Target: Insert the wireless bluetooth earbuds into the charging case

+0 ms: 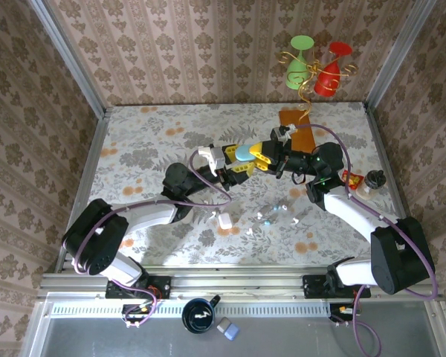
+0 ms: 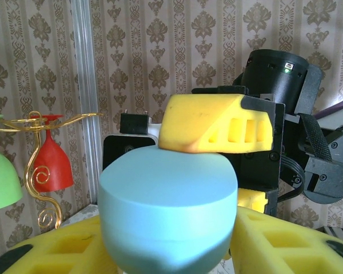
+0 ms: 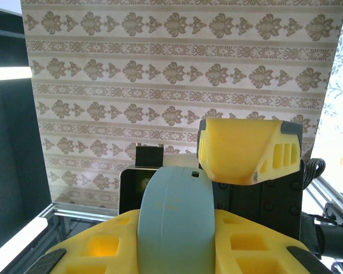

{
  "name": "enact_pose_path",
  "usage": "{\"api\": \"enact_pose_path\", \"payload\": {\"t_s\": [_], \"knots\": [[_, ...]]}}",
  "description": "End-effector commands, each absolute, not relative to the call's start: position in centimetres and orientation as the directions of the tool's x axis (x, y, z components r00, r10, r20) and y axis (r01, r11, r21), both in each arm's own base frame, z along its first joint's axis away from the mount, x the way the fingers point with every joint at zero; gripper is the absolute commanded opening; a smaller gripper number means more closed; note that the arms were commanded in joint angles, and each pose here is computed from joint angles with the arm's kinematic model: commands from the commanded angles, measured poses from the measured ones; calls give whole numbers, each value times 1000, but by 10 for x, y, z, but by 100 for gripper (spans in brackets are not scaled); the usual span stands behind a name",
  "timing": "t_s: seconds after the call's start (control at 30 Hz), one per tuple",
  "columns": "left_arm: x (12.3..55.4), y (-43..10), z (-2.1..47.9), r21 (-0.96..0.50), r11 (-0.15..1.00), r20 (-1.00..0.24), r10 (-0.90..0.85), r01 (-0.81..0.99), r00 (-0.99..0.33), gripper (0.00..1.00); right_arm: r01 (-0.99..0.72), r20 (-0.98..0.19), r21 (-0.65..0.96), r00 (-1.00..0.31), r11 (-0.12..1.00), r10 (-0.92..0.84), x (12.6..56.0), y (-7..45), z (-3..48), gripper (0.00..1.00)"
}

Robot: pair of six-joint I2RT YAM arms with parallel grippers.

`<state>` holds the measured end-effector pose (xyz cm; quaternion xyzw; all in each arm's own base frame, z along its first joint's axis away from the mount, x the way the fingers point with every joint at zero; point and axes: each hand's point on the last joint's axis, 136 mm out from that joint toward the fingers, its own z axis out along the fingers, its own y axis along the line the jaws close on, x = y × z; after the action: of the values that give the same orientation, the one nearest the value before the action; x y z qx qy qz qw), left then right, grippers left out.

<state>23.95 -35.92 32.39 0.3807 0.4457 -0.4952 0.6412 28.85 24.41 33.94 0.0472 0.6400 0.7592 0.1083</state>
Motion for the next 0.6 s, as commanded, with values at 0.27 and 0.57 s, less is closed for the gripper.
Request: {"api": "enact_pose_path", "payload": {"t_s": [0.27, 0.57], "knots": [[230, -357, 352, 86, 204, -923, -353, 975, 155, 48, -158, -125, 977, -968, -145, 217, 283, 244, 346, 0], [228, -356, 355, 86, 206, -920, -360, 975, 157, 49, -155, -123, 978, -968, -136, 220, 283, 244, 341, 0]]}}
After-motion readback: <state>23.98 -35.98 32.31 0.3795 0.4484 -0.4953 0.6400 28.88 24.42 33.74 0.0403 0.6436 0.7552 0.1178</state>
